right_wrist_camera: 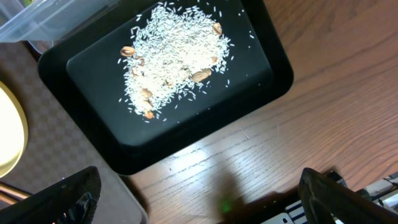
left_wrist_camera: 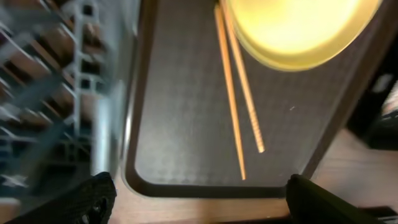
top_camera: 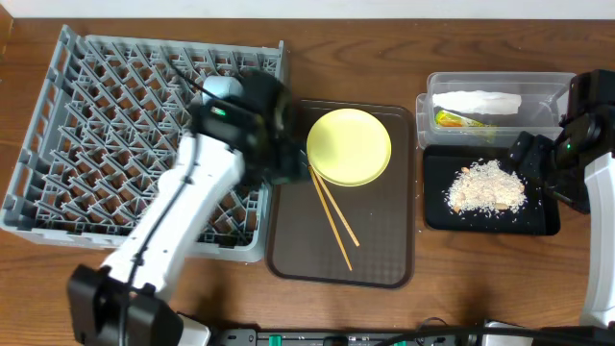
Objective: Sort waste into correct bins and load items into the dishwasher
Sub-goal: 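Move the left gripper back to the chopsticks on the brown tray, then grasp one wooden chopstick with the left gripper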
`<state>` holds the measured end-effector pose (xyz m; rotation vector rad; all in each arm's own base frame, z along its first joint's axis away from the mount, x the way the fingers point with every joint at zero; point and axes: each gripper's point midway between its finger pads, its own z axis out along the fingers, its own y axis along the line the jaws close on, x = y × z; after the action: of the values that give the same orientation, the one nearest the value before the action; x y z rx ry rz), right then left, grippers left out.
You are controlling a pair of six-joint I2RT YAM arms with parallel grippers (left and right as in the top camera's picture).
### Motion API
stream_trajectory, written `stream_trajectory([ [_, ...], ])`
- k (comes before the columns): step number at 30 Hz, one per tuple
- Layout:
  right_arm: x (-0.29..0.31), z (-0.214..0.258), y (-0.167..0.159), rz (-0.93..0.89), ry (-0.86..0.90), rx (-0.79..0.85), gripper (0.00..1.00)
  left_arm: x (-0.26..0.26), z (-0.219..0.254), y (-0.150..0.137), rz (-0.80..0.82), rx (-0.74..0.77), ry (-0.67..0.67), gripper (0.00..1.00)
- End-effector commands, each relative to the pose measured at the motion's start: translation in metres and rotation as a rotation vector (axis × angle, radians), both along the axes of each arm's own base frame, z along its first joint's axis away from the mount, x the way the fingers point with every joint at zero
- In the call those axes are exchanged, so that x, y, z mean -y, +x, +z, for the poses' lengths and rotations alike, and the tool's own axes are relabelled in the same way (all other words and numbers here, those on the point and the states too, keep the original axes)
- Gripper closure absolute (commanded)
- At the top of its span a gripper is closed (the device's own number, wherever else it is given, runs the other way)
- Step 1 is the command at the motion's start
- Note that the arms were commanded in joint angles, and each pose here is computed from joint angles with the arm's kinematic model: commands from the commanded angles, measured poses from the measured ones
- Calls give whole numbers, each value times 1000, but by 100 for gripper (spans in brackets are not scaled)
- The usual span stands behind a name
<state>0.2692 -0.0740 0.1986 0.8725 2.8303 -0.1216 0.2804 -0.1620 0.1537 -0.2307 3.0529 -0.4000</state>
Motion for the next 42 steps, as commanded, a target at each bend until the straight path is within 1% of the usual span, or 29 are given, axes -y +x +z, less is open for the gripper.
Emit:
stream_trajectory([
  [1,2,8,0,5,-6,22,1,14,-30,-12,75,3,77,9],
  [6,2,8,-1,5,-4,19,1,24,-63,-19,128,26,161,9],
  [12,0,8,0,7,6,22,1,42,-91,-11,93,39,176,9],
  [16,0,8,0,7,6,21,1,45,-114,-12,83,-1,205,9],
  [22,0,8,0,7,6,21,1,47,-133,-15,83,-52,214,9],
  [30,0,8,0,7,6,22,1,49,-150,-18,75,-82,231,9],
  [36,0,8,0,7,6,22,1,51,-165,-26,53,-116,262,9],
  [38,0,8,0,7,6,21,1,52,-167,-28,47,-122,268,12],
  [41,0,8,0,7,6,21,1,53,-168,-29,45,-127,263,27],
  [42,0,8,0,7,6,21,1,53,-168,-29,45,-128,262,35],
])
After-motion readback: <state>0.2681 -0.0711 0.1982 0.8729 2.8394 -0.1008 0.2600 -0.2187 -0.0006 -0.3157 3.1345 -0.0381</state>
